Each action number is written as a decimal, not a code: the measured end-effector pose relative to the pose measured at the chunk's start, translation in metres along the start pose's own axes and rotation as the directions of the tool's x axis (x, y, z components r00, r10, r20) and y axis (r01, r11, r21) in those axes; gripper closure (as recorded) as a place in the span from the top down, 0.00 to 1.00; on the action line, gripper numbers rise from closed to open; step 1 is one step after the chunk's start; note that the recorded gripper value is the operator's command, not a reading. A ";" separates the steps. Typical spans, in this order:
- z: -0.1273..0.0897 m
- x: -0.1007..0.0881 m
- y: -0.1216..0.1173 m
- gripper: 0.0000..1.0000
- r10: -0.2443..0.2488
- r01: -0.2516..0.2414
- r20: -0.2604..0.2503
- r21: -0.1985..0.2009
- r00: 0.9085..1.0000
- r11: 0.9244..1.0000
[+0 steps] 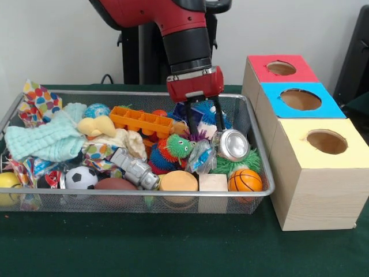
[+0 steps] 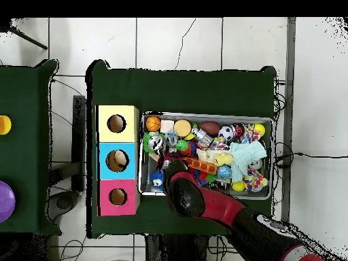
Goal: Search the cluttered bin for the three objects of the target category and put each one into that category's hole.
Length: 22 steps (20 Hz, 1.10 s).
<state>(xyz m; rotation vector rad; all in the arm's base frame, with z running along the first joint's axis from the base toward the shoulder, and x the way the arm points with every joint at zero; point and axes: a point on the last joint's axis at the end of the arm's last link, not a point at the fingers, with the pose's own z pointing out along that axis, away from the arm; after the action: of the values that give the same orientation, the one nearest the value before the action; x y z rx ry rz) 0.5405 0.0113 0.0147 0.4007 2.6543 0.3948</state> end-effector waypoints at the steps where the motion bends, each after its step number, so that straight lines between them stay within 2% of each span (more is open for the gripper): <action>1: -0.001 0.001 0.003 1.00 -0.008 0.008 -0.001 -0.001 1.000 1.000; 10: -0.011 0.021 0.041 1.00 -0.087 0.086 -0.030 -0.024 0.996 0.996; 13: -0.016 0.022 0.050 1.00 -0.108 0.107 -0.028 -0.021 0.994 0.994; 16: -0.022 0.016 0.057 1.00 -0.117 0.117 -0.023 0.025 0.993 0.993; 17: -0.025 0.015 0.060 1.00 -0.118 0.120 -0.034 0.060 0.992 0.991; 19: -0.027 0.015 0.063 1.00 -0.117 0.121 -0.048 0.088 0.992 0.989; 20: -0.031 0.018 0.068 1.00 -0.118 0.127 -0.077 0.130 0.990 0.983; 22: -0.034 0.022 0.073 1.00 -0.119 0.135 -0.107 0.162 0.987 0.978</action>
<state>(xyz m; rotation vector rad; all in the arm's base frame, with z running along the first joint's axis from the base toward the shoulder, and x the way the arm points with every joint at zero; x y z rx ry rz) 0.5221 0.0788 0.0606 0.2663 2.8001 0.1536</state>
